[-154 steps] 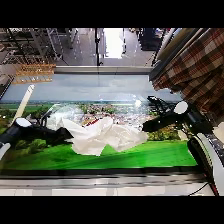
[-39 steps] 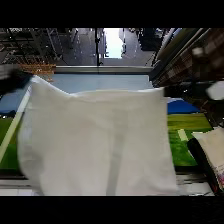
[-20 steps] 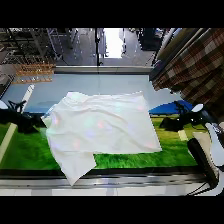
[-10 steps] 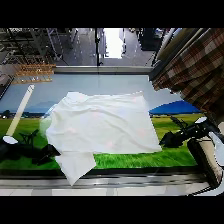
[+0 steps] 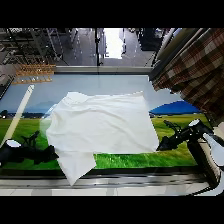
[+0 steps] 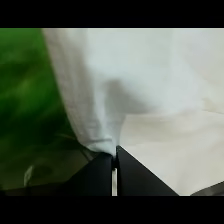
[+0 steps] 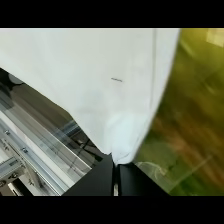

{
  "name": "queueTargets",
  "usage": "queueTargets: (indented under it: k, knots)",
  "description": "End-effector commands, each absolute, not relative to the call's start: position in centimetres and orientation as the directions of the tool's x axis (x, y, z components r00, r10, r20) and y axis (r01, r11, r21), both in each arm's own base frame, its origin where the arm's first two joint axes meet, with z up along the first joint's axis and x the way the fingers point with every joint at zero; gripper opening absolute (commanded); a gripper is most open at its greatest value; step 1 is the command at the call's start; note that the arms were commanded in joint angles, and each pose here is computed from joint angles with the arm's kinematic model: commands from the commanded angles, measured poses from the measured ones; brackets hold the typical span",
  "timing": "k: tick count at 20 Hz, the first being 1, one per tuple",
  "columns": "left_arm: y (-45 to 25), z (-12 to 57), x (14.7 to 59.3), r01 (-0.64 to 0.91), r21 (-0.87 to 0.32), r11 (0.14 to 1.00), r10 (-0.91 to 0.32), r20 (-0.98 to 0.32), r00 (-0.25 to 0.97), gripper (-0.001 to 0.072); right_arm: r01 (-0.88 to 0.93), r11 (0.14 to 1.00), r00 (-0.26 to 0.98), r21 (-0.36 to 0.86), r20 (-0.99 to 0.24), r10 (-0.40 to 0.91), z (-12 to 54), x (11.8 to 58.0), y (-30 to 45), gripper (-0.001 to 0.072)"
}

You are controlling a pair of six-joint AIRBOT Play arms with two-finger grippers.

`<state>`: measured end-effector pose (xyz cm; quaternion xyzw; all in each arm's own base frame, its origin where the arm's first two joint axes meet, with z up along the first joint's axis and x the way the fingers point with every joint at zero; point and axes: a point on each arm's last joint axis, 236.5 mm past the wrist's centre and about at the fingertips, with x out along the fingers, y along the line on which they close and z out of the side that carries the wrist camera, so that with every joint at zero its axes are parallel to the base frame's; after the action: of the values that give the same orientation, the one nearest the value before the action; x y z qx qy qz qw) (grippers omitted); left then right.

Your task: Fold the clothes and pants, and hang the long-sleeved shirts on hangers.

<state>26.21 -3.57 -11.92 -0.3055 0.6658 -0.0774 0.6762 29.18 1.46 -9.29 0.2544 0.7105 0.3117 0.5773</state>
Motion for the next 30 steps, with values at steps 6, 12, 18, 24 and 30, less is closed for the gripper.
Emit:
queueTargets:
  k: [6, 12, 18, 24, 30]
  knots:
    - [-5.1, 6.5, 31.5, 0.034, -0.717, 0.696, -0.662, -0.624, 0.415, 0.0002, -0.322, 0.639, 0.095, 0.699, -0.648, 0.756, 7.0, 32.4, 4.5, 0.0012]
    - [-7.7, 47.3, 24.7, 0.733, -0.445, 0.514, -0.697, 0.281, 0.659, 0.0003, -0.458, 0.889, 0.732, 0.013, -0.561, 0.386, 31.7, 28.5, 4.2, 0.0012]
    - [-9.7, 64.0, 8.6, 0.964, 0.013, 0.265, -0.673, 0.719, 0.175, 0.0004, 0.023, 0.916, 0.980, -0.402, 0.192, 0.059, 54.3, 14.7, 5.2, 0.0012]
    - [-3.5, 51.1, 27.7, 0.607, -0.407, 0.682, -0.570, 0.225, 0.790, 0.0006, -0.210, 0.933, 0.977, -0.293, -0.043, 0.207, 50.0, 22.7, 5.1, 0.0012]
    - [-5.2, 27.3, 39.6, 0.335, -0.605, 0.722, -0.612, -0.334, 0.717, 0.0006, -0.427, 0.869, 0.633, 0.250, -0.604, 0.485, 25.7, 38.0, 3.5, 0.0013]
